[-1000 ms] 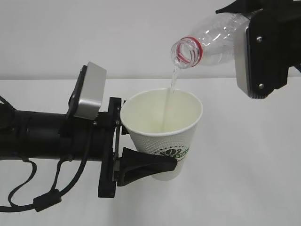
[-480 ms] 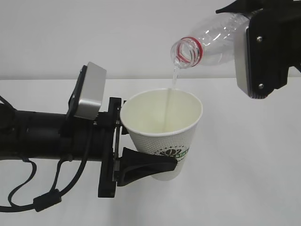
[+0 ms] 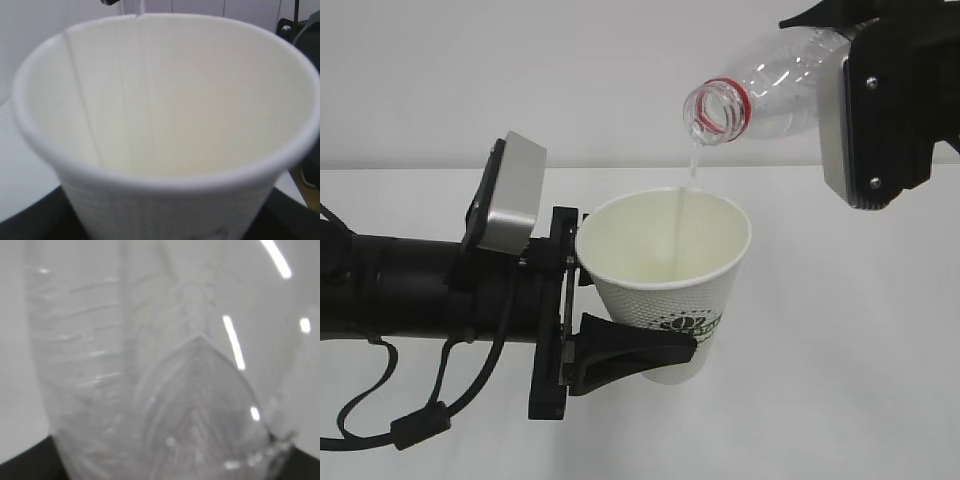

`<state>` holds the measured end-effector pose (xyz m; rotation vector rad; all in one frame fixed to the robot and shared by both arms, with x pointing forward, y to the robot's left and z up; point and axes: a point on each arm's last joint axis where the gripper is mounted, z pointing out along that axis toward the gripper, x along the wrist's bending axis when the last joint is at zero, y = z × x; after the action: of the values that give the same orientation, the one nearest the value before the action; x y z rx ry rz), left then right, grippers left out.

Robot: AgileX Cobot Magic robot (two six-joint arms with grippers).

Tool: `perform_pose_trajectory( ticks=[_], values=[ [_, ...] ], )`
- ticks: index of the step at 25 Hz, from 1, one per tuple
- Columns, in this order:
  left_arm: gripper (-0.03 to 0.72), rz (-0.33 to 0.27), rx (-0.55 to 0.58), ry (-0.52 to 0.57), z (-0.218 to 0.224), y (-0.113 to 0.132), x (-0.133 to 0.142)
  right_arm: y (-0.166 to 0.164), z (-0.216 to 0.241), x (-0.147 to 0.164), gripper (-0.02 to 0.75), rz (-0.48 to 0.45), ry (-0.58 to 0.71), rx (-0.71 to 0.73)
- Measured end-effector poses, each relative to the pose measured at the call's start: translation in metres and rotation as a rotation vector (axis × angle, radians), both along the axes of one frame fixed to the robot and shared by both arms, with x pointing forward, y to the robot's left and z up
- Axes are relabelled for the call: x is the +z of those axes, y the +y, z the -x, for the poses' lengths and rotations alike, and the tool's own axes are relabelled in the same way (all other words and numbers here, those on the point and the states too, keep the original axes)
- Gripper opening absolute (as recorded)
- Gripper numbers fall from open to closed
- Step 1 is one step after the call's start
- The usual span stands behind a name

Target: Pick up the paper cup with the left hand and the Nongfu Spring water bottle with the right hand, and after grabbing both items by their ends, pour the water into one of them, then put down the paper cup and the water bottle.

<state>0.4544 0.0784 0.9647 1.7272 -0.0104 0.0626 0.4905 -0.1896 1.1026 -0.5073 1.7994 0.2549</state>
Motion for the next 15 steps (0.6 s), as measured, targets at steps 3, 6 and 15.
perform_pose_trajectory(
  ticks=[3, 6, 15],
  values=[
    [0.531, 0.0, 0.0, 0.0, 0.0, 0.0, 0.0, 0.0, 0.0, 0.0, 0.47, 0.0, 0.0, 0.0],
    [0.531, 0.0, -0.001, 0.0, 0.0, 0.0, 0.0, 0.0, 0.0, 0.0, 0.47, 0.0, 0.0, 0.0],
    [0.53, -0.002, 0.0, 0.0, 0.0, 0.0, -0.0002, 0.0, 0.0, 0.0, 0.47, 0.0, 0.0, 0.0]
  ],
)
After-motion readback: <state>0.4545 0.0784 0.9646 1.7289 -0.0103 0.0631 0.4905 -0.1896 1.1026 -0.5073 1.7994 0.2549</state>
